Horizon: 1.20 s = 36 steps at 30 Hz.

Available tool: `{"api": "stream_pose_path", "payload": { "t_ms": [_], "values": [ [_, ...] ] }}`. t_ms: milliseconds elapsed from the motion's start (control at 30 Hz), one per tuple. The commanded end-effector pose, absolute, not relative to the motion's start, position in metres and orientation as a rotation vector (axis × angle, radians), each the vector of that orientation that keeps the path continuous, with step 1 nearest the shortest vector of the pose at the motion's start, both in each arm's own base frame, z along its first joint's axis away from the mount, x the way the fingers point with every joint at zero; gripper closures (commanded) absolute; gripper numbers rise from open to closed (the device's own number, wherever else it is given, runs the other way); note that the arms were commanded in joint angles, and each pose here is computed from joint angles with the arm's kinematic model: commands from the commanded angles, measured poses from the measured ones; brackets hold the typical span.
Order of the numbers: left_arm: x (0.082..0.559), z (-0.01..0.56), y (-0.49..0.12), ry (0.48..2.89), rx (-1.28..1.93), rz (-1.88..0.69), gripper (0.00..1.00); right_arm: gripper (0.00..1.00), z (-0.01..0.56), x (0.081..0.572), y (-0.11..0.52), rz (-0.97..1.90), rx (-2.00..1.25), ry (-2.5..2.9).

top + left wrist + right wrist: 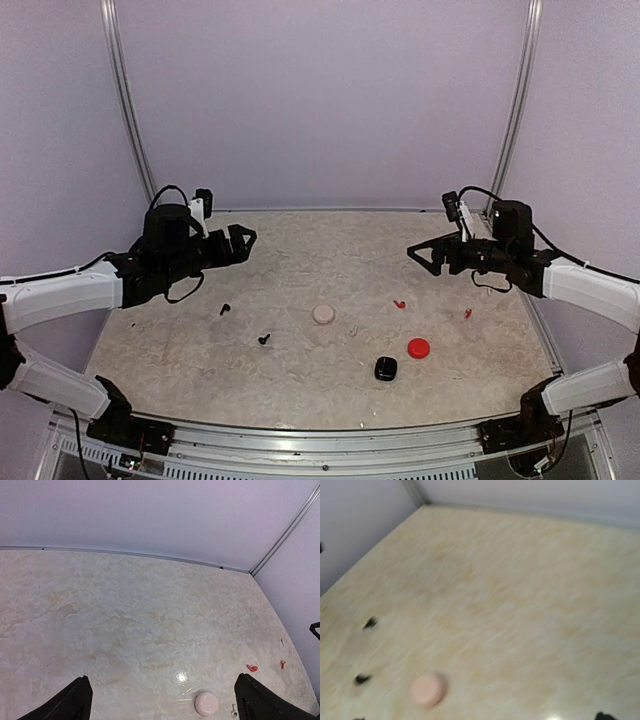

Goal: Insert the wireless bluetooth earbuds into the charging case
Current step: Pick up the charging case from the center of the board.

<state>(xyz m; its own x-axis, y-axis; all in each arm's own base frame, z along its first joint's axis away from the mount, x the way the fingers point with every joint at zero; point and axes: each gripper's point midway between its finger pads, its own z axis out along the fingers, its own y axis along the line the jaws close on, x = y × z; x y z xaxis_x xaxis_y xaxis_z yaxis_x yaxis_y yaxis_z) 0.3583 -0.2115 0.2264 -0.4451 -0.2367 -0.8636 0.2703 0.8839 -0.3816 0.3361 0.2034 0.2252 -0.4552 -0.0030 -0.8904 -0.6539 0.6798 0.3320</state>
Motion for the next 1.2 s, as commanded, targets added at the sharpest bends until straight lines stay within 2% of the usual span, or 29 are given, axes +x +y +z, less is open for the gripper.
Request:
{"api": "stream_pose_path", "payload": {
  "t_ms": [0,367,533,767,967,1167],
  "values": [
    [0.347,0.214,-0.225,1.975,0.055,-0.583,0.01,0.01,0.206,0.298,0.227,0.907,-0.577,2.030],
    [0.307,0.208,-0.257,1.976,0.168,-0.708,0.01,0.03,0.145,0.192,0.266,0.982,-0.870,2.352],
    [0.292,0.214,-0.270,1.950,0.214,-0.782,0.01,0.05,0.124,0.162,0.272,0.958,-0.992,2.437],
    [0.270,0.219,-0.295,1.919,0.358,-0.885,0.01,0.12,0.093,0.155,0.278,0.866,-1.129,2.552],
    [0.258,0.223,-0.313,1.900,0.431,-0.953,0.01,0.13,0.081,0.163,0.281,0.796,-1.131,2.637],
    [0.261,0.222,-0.318,1.900,0.440,-0.942,0.01,0.14,0.086,0.182,0.281,0.526,-1.268,2.603]
  ]
}}
